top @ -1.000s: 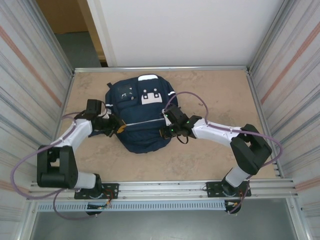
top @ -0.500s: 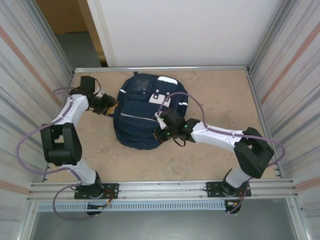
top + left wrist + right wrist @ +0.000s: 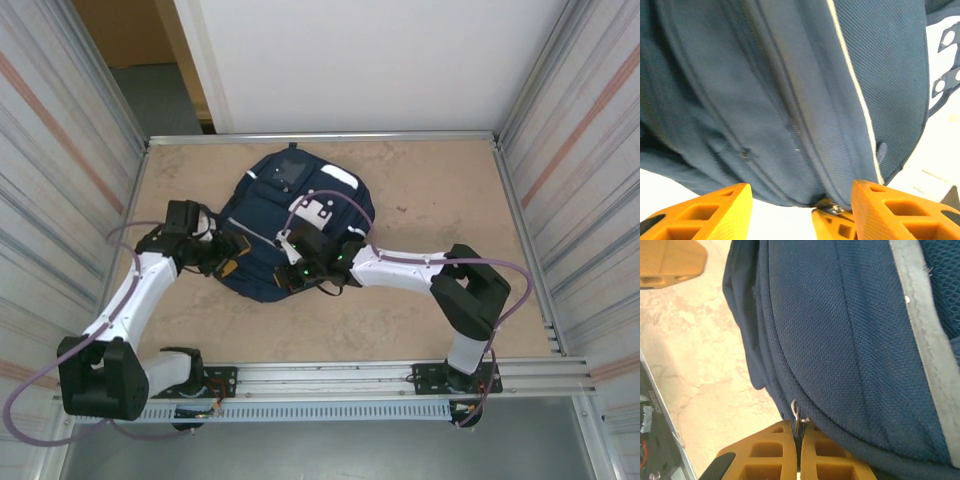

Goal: Pack the student bag

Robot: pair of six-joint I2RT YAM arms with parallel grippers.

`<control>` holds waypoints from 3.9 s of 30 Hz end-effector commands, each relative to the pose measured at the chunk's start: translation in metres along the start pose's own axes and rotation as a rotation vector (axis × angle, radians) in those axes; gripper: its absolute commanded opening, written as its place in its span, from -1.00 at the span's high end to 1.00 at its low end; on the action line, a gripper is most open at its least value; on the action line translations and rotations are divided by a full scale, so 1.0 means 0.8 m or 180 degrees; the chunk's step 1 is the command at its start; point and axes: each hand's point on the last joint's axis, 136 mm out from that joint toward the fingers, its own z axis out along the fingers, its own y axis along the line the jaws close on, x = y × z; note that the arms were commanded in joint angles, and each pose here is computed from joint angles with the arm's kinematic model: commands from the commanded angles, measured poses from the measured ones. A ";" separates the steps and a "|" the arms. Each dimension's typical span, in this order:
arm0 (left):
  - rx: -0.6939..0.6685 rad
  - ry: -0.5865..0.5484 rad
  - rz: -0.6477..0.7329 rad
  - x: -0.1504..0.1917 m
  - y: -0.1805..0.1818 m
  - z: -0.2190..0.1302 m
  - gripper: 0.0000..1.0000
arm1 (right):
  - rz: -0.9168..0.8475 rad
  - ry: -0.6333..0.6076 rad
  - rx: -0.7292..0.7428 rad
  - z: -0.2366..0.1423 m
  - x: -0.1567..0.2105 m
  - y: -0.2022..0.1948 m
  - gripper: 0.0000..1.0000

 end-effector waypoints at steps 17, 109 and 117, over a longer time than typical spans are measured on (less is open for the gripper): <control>0.0072 -0.0573 0.0070 -0.020 -0.006 0.043 1.00 | -0.0338 0.0020 0.0365 -0.029 0.028 -0.004 0.92; -0.0811 -0.2643 0.2987 -0.197 0.052 0.044 -0.97 | 0.0877 -0.2158 0.3079 -0.327 0.066 -0.495 -0.98; -0.0804 -0.2658 0.2989 -0.197 0.051 0.043 -0.97 | 0.0877 -0.2153 0.3081 -0.327 0.066 -0.495 -0.97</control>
